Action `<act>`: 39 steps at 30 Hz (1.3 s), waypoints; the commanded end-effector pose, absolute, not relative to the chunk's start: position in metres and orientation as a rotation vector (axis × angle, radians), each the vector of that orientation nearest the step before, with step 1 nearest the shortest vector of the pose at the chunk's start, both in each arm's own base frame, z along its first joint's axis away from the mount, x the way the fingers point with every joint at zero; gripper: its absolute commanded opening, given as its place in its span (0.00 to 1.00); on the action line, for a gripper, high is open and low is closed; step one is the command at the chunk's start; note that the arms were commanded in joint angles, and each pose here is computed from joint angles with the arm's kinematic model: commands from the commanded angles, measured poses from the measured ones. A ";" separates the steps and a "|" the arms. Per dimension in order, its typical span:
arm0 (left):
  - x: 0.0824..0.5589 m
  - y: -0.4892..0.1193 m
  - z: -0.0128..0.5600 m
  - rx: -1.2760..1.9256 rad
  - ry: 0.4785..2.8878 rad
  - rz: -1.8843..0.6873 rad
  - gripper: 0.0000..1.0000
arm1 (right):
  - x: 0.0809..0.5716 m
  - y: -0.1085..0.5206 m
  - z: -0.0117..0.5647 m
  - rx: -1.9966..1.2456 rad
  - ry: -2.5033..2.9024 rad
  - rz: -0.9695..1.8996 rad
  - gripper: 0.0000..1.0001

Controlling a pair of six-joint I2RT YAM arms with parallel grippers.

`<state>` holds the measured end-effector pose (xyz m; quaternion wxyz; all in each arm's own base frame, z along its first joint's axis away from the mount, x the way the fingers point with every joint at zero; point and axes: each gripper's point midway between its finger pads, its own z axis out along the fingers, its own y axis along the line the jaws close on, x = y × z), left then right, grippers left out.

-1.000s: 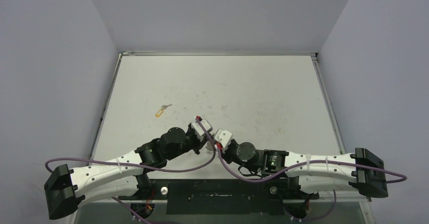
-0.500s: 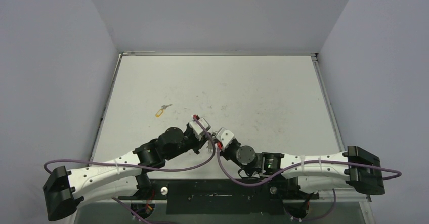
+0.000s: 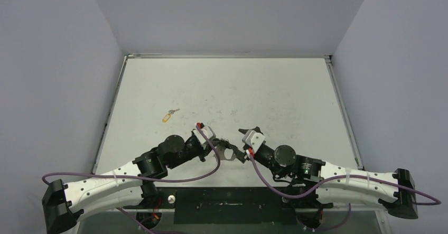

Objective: Put the keys on the keyring

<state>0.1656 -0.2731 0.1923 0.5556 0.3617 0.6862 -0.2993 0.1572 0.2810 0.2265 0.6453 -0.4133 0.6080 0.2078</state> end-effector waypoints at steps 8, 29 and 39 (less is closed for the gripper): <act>0.141 -0.286 0.218 1.026 1.384 -0.800 0.00 | 0.139 0.301 0.245 -1.278 1.241 0.689 0.61; 0.120 -0.297 0.218 1.155 1.248 -0.874 0.00 | 0.125 0.321 0.222 -1.494 1.146 0.795 0.21; 0.122 -0.296 0.216 1.155 1.255 -0.863 0.00 | 0.136 0.311 0.222 -1.453 1.166 0.730 0.00</act>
